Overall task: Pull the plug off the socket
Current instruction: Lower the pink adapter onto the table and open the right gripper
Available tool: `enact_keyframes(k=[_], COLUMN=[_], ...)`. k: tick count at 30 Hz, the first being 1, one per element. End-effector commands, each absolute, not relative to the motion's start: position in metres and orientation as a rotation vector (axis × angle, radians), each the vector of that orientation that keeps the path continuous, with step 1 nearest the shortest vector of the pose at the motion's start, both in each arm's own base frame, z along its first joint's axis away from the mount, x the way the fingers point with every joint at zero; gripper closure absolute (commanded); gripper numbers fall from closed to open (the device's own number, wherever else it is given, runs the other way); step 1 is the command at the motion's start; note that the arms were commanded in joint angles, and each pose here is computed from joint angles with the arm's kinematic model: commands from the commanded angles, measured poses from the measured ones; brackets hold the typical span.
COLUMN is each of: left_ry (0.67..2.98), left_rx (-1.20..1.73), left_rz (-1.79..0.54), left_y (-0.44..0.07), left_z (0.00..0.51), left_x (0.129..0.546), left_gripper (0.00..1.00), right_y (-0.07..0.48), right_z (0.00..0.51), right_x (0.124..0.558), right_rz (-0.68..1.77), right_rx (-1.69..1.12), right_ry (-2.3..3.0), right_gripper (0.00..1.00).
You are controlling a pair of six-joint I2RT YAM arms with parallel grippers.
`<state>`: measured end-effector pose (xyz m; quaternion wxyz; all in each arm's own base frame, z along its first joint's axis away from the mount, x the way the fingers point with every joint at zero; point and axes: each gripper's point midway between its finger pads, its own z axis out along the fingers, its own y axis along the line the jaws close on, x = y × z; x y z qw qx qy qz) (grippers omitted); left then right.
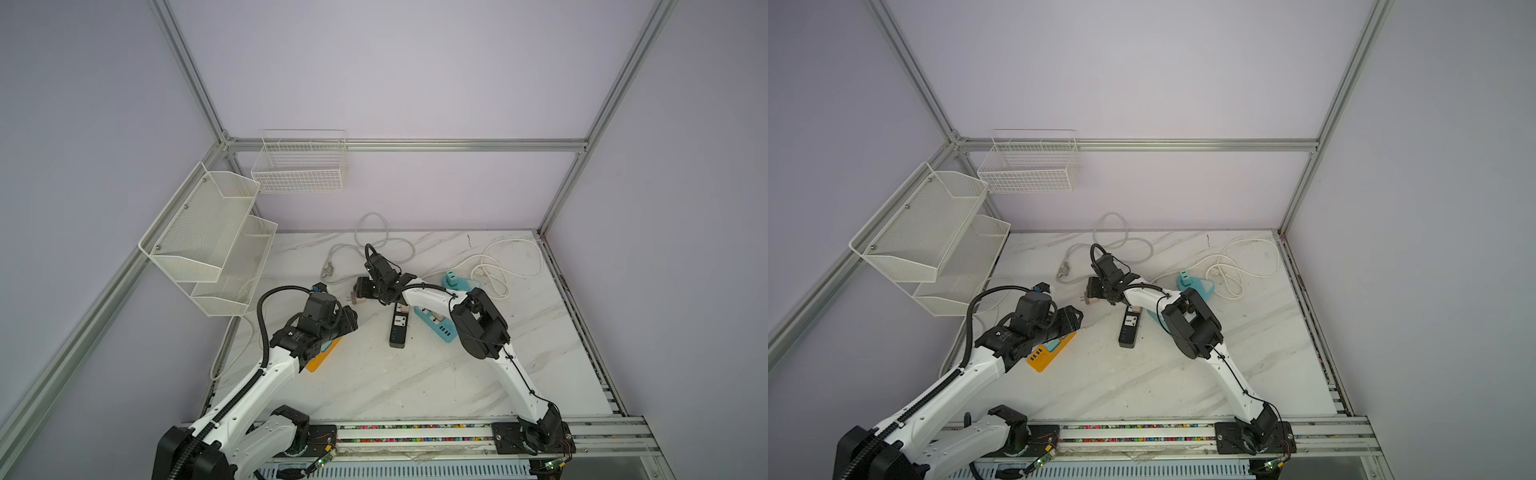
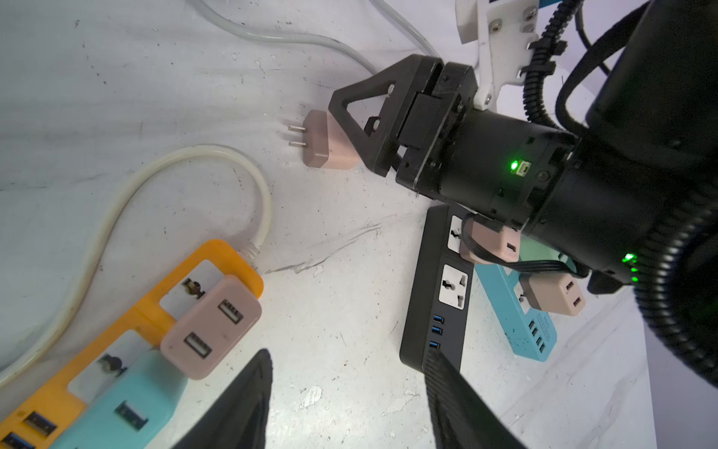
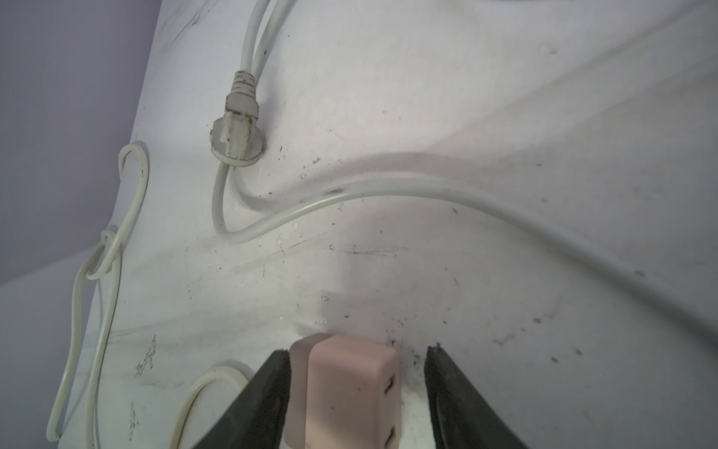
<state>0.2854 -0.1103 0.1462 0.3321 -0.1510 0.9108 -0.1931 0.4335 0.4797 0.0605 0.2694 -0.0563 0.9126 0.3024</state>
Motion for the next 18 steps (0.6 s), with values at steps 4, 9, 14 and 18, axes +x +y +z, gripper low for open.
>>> enact_keyframes(k=[4, 9, 14, 18], left_ry=[2.287, 2.282, 2.261, 2.262], left_rx=[-0.367, -0.331, -0.316, -0.304], left_rz=[-0.589, -0.686, -0.764, -0.808], left_y=[-0.119, -0.133, -0.142, -0.150], left_z=[0.182, 0.188, 0.188, 0.184], left_x=[0.297, 0.296, 0.296, 0.295], left_gripper=[0.35, 0.33, 0.32, 0.31], right_y=[0.467, 0.447, 0.424, 0.403], right_z=[0.126, 0.159, 0.181, 0.189], right_x=[0.439, 0.435, 0.425, 0.415], right_rz=[0.740, 0.653, 0.613, 0.560], right_rx=[-0.195, -0.197, -0.156, -0.133], right_ry=[2.381, 2.360, 2.361, 2.367], right_gripper=[0.36, 0.33, 0.30, 0.28])
